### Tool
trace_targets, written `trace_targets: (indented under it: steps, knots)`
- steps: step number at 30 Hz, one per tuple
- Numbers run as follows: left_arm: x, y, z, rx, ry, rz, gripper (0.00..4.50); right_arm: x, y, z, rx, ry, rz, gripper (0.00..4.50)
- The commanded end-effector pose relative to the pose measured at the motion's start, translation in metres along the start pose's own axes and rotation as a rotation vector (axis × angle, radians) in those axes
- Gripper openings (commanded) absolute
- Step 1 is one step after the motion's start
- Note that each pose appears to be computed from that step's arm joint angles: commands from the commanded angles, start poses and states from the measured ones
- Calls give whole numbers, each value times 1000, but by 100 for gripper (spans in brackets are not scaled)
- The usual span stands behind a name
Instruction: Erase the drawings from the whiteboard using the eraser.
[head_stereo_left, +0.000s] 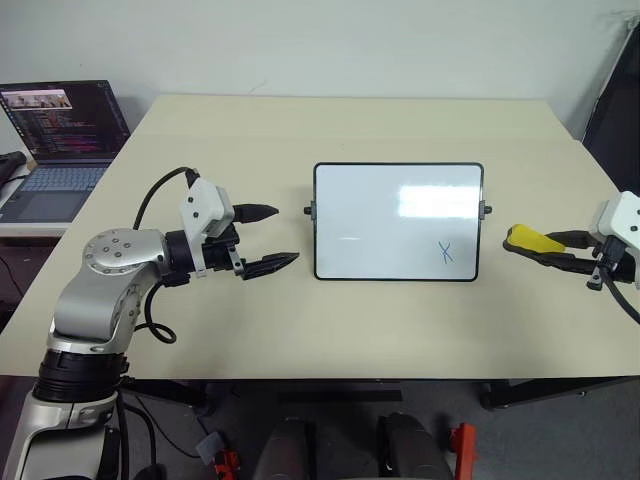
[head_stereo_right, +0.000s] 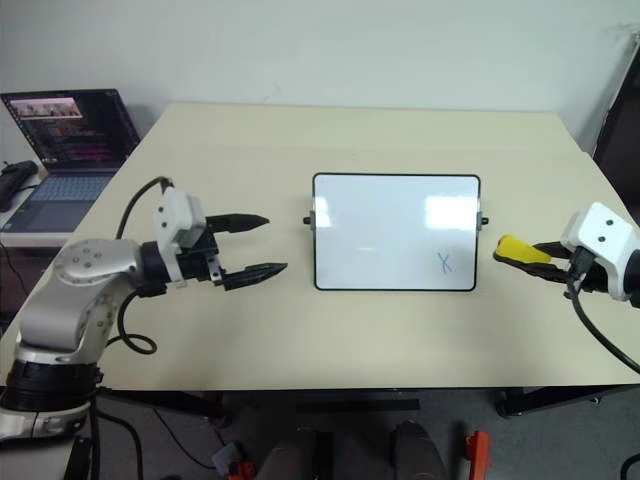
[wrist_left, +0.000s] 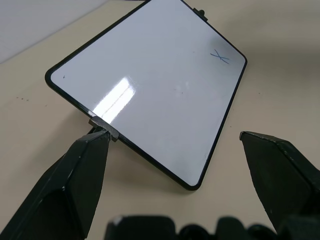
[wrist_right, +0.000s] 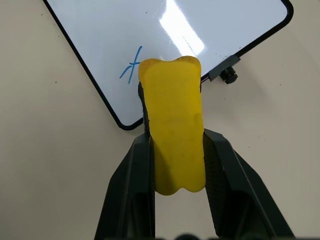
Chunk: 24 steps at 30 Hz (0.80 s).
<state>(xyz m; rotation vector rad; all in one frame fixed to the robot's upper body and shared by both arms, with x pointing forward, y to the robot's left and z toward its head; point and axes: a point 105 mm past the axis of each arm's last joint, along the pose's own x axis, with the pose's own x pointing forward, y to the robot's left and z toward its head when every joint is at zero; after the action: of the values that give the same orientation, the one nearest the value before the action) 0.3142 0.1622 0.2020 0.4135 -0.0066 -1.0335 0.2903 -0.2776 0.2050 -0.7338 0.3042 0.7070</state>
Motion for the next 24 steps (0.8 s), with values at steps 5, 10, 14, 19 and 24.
trace_targets:
  steps: [5,10,14,19,24]
  knots:
    - [4,0,10,44,-28,-9,450,32,-4,45,36,-311,-132,96]
    - [13,-7,3,20,-34,-25,450,77,13,42,115,-366,-236,96]
    - [13,-10,2,14,-33,-36,450,84,6,25,93,-314,-290,96]
    - [13,-8,4,19,-34,-35,450,91,3,8,78,-268,-285,96]
    - [13,-10,4,18,-34,-36,450,107,13,-3,67,-215,-239,96]
